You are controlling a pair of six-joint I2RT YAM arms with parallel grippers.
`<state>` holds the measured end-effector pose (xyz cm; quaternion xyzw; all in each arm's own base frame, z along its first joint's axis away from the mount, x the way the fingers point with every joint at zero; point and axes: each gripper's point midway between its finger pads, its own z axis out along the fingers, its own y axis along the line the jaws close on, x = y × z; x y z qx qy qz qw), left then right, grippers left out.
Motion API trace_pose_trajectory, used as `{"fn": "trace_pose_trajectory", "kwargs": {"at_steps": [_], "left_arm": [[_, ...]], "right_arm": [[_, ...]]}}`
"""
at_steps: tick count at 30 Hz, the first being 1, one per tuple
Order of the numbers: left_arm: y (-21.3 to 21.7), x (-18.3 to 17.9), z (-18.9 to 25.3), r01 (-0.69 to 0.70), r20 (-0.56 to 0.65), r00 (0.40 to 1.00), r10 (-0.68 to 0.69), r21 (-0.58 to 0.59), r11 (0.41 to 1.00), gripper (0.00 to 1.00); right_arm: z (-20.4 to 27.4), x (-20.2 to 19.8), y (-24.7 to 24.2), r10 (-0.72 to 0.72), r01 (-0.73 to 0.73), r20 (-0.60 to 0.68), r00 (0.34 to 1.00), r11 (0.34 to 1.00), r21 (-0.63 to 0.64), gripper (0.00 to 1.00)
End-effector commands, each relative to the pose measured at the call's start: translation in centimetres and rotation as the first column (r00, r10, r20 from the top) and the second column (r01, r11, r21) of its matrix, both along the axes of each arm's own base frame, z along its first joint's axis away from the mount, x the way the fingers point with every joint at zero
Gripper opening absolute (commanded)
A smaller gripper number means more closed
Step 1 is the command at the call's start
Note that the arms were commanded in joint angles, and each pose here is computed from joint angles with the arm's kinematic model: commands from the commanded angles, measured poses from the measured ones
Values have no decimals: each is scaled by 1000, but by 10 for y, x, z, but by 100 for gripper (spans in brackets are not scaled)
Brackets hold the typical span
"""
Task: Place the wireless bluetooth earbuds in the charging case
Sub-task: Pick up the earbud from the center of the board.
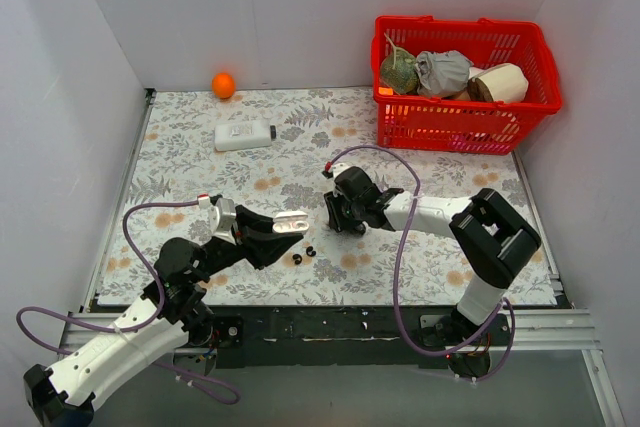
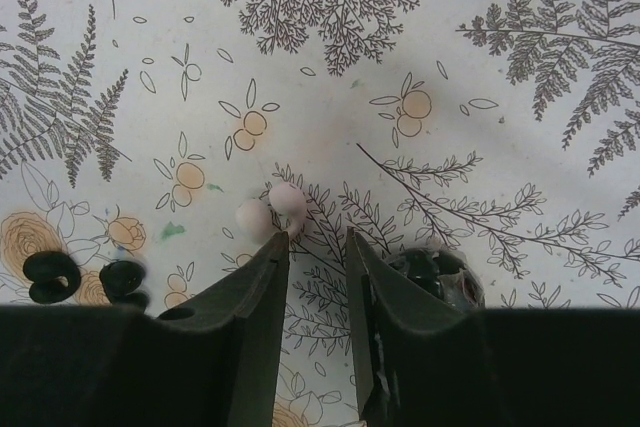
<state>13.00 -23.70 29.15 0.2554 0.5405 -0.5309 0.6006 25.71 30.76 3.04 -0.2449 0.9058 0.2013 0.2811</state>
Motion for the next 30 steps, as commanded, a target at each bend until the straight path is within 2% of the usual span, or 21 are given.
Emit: {"fn": "trace_pose_trajectory", "kwargs": {"at_steps": [1, 11, 30], "left_arm": [[2, 1, -1, -14, -4, 1000, 14, -2, 1000, 0], [2, 1, -2, -15, -4, 1000, 15, 3, 1000, 0], [3, 1, -5, -18, -11, 1000, 18, 11, 1000, 0]], "right_arm": [[11, 14, 11, -12, 11, 38, 999, 1000, 29, 38], [14, 17, 15, -14, 13, 44, 999, 999, 36, 45], [14, 15, 11, -29, 27, 41, 999, 999, 36, 47]]}}
